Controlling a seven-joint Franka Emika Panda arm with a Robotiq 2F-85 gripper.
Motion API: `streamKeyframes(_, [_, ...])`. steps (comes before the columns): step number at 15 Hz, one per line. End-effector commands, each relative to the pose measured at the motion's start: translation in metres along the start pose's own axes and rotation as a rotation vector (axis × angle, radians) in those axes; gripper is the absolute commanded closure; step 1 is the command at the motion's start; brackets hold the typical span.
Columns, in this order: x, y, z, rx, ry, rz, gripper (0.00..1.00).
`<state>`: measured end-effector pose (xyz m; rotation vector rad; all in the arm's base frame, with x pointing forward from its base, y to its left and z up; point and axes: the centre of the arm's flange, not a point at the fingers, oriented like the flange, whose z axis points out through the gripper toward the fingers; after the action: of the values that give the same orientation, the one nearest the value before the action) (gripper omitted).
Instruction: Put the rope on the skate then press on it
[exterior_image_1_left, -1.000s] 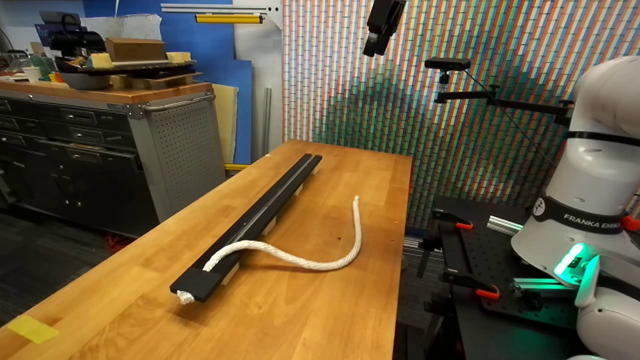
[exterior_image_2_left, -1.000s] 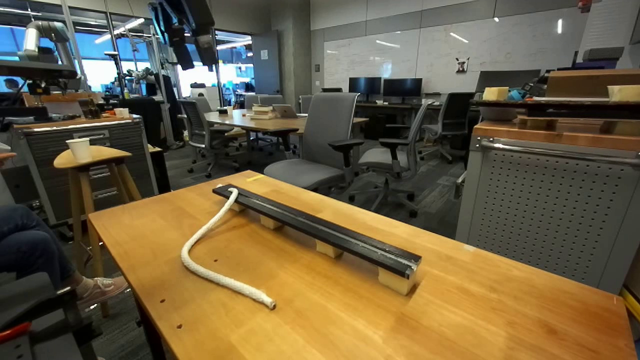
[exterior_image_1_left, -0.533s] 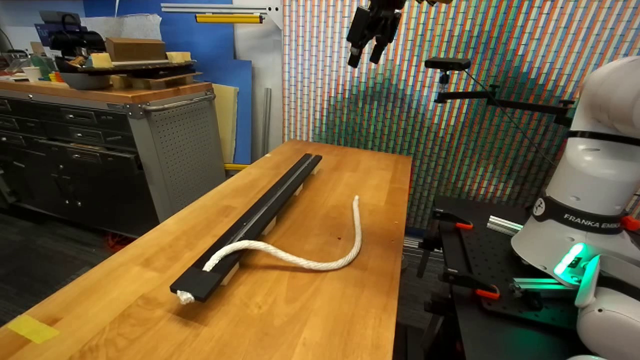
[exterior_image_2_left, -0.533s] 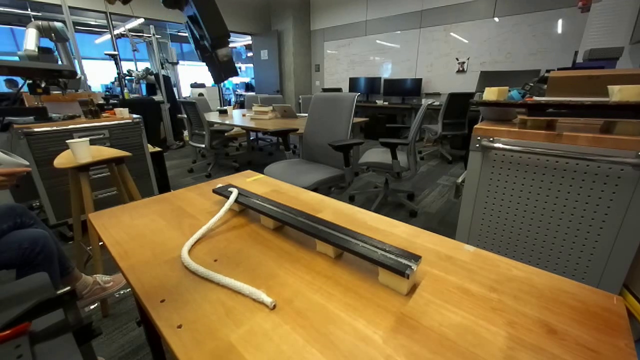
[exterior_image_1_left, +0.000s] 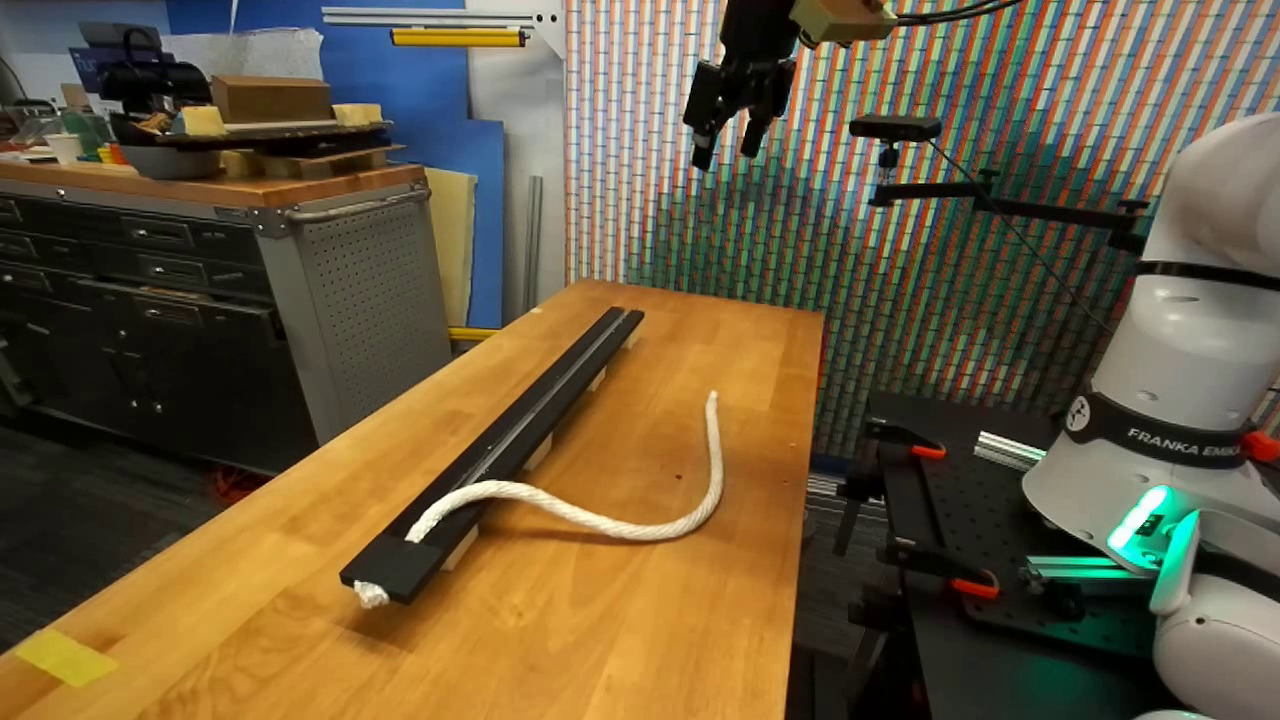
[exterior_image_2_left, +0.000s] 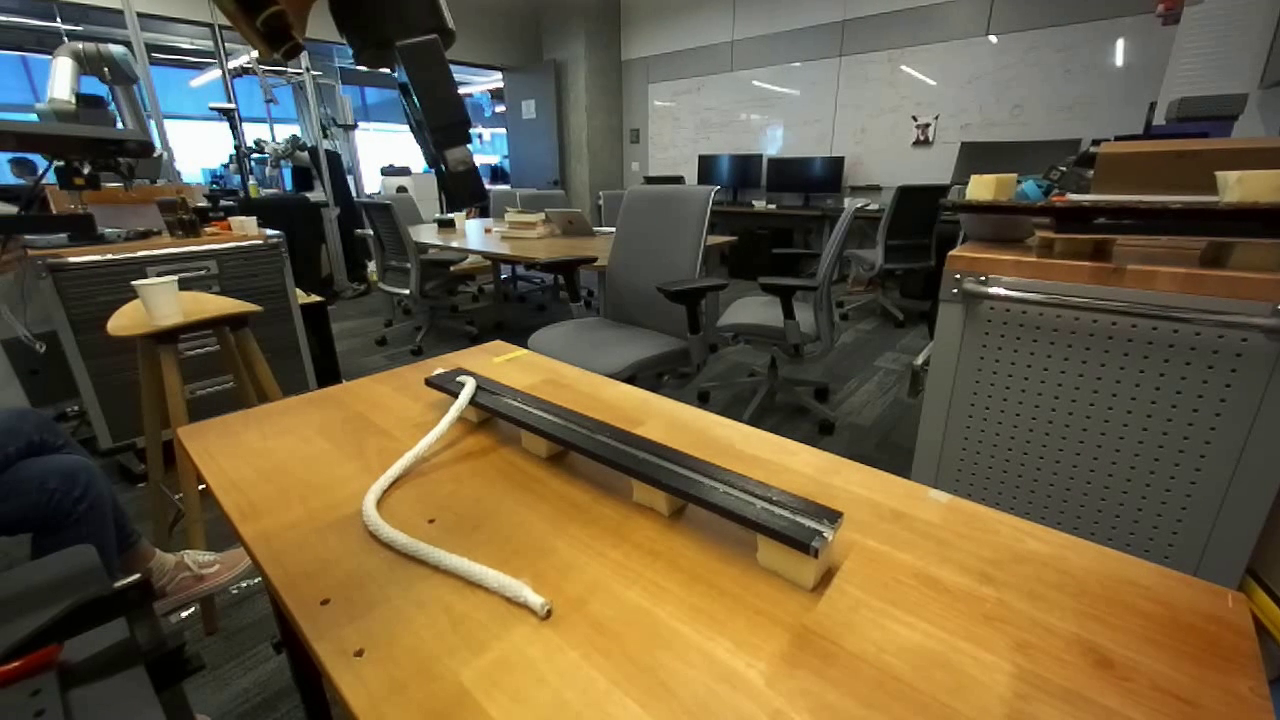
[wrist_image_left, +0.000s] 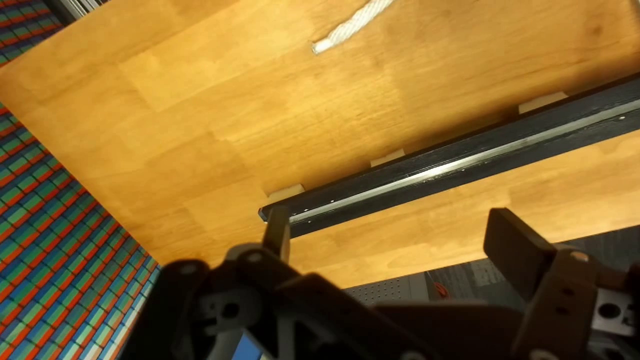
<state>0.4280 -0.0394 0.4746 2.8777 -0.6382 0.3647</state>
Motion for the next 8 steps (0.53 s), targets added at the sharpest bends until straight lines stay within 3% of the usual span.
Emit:
streamKeyframes(1, [0.000, 0.000, 0.000, 0.000, 0.000, 0.000, 0.00])
streamKeyframes(5, [0.002, 0.001, 0.004, 0.006, -0.007, 0.012, 0.00])
streamKeyframes(8, [0.007, 0.004, 0.031, 0.022, -0.081, 0.053, 0.00])
